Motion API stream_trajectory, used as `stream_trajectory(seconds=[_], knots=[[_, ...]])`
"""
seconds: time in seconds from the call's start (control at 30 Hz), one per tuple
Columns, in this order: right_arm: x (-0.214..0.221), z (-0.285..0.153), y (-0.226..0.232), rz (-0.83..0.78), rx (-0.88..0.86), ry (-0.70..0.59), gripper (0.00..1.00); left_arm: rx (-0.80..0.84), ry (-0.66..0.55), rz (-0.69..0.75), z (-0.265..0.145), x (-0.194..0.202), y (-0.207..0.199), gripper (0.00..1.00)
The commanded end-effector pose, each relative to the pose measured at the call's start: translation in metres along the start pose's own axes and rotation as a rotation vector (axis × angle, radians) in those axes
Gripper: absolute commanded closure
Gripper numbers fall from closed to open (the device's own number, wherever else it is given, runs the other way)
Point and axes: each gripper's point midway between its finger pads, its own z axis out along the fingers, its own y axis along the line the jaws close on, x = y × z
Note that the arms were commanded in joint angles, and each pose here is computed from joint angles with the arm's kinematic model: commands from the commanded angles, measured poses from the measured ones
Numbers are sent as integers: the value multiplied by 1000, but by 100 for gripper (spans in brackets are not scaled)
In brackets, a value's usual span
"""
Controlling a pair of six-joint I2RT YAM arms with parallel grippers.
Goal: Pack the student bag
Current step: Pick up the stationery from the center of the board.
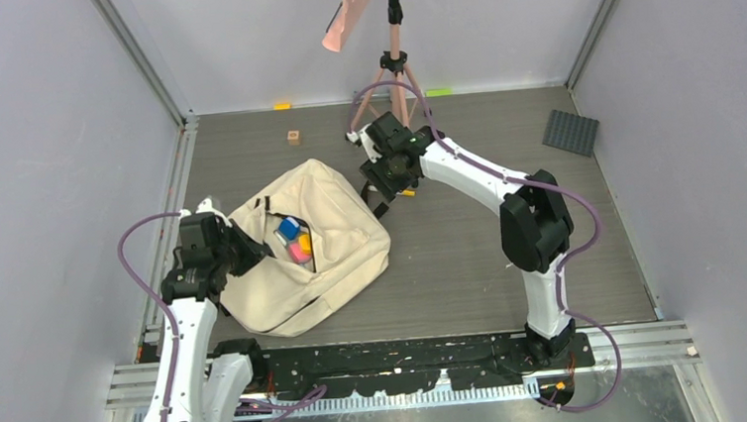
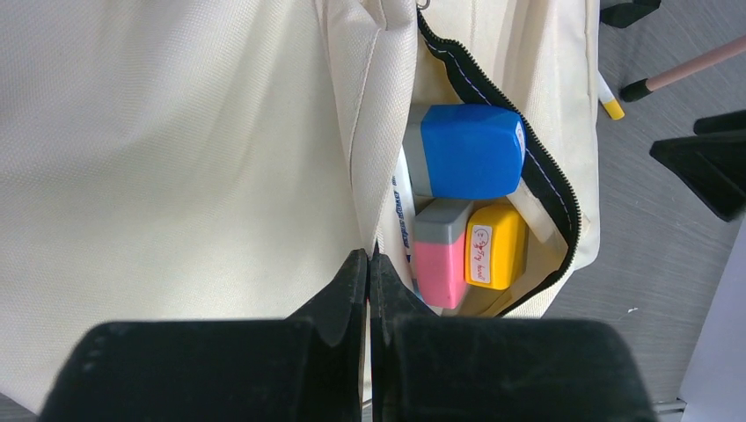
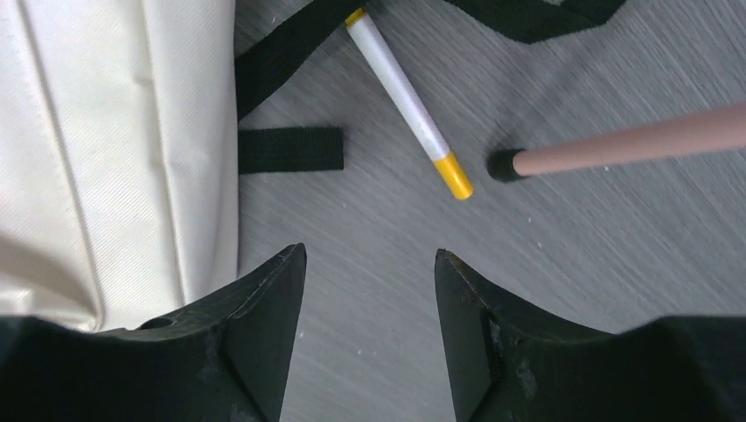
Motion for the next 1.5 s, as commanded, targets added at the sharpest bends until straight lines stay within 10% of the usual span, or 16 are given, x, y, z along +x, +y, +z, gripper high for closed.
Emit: stream_trajectory(seconds=[0.0, 0.87, 1.47], knots=[[-16, 28, -6, -81, -36, -55, 39, 5, -102, 18, -14, -25, -8, 100], [-9, 110, -6, -60, -106, 38, 56, -5, -87, 32, -20, -19, -5, 100], [16, 74, -13, 70, -10, 38, 99, 17, -67, 22, -11, -15, -7, 100]])
